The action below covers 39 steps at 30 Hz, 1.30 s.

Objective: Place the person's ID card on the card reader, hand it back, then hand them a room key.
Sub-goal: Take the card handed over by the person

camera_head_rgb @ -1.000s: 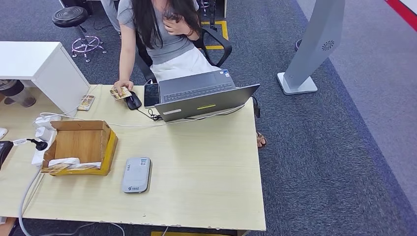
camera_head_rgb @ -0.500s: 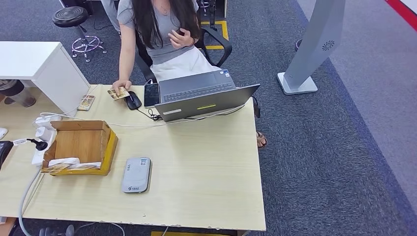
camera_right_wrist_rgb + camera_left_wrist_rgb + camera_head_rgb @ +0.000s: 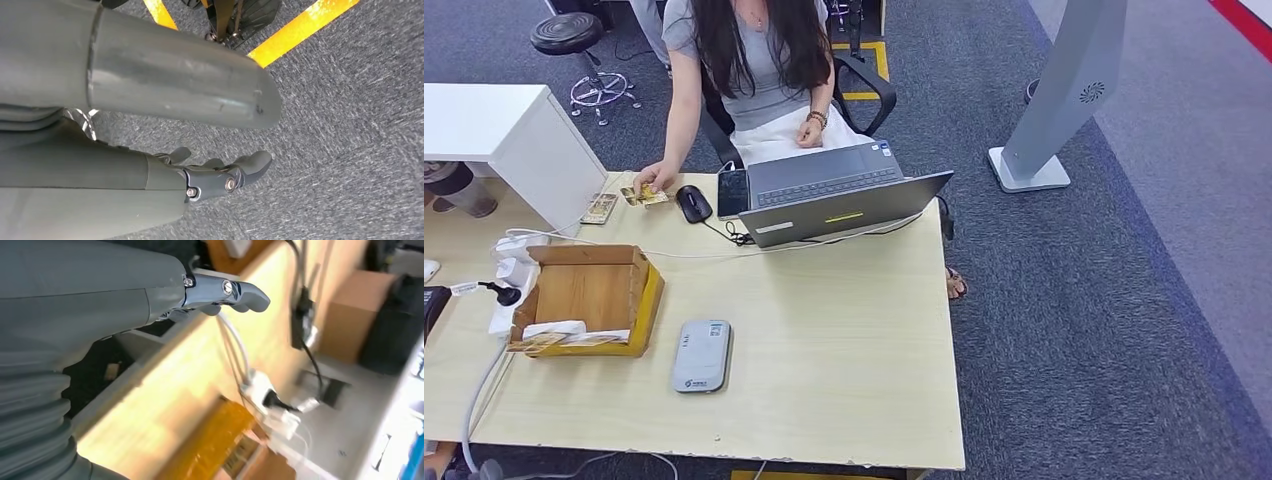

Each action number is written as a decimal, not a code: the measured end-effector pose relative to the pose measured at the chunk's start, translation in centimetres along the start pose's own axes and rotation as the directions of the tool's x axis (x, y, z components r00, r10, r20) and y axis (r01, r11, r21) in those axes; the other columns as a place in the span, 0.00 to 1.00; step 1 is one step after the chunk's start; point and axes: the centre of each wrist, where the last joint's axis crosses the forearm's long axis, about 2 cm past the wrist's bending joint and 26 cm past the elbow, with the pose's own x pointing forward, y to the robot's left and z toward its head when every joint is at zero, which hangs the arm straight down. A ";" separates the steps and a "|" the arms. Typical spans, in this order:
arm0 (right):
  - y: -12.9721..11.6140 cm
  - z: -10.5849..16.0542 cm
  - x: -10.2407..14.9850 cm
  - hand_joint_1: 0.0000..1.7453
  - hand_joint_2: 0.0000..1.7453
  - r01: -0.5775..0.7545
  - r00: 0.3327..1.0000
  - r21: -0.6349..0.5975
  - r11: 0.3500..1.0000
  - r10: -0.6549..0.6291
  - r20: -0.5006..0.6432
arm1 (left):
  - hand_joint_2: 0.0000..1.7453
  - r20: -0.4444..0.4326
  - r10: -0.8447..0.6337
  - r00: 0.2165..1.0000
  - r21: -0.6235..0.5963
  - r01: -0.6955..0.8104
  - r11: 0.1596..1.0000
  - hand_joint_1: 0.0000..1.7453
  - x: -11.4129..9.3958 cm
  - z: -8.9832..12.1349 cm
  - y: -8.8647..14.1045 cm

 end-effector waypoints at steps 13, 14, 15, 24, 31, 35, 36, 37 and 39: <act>0.6 0.4 -0.3 0.00 0.00 -0.008 1.000 0.015 1.000 0.008 0.020 | 1.00 0.257 -0.016 0.966 0.054 0.002 0.999 0.00 6.0 0.4 -1.5; 0.5 0.4 -0.4 0.00 0.00 -0.008 1.000 0.015 1.000 0.008 0.017 | 1.00 0.292 -0.021 0.956 0.071 0.000 0.997 0.00 7.1 0.7 -1.9; 0.5 0.5 -0.6 0.00 0.00 -0.008 1.000 0.015 1.000 0.008 0.015 | 1.00 0.314 -0.021 0.949 0.071 -0.001 0.997 0.00 8.0 1.0 -2.4; 0.9 0.6 -0.5 0.00 0.00 -0.038 0.999 0.053 0.998 0.036 0.031 | 1.00 0.406 -0.079 0.911 -0.130 0.143 0.981 0.00 10.3 0.6 -5.9; 1.4 0.4 0.6 0.00 0.00 -0.147 0.986 0.155 0.977 0.134 0.095 | 1.00 0.651 -0.556 0.516 0.042 0.707 0.706 0.00 9.3 -8.0 -12.4; 1.5 0.2 1.2 0.00 0.00 -0.176 0.981 0.165 0.970 0.159 0.113 | 1.00 0.703 -0.569 0.428 0.059 0.761 0.646 0.00 8.5 -11.9 -16.4; 1.4 0.2 1.1 0.00 0.00 -0.184 0.980 0.168 0.969 0.166 0.112 | 1.00 0.708 -0.576 0.408 0.061 0.777 0.626 0.00 8.3 -12.6 -17.2; 1.4 0.1 1.1 0.00 0.00 -0.192 0.978 0.171 0.966 0.175 0.111 | 1.00 0.713 -0.590 0.379 0.071 0.798 0.599 0.00 8.3 -13.3 -17.9; 1.3 0.1 1.1 0.00 0.00 -0.211 0.975 0.182 0.960 0.194 0.108 | 1.00 0.724 -0.623 0.295 0.108 0.844 0.525 0.00 8.2 -14.8 -19.6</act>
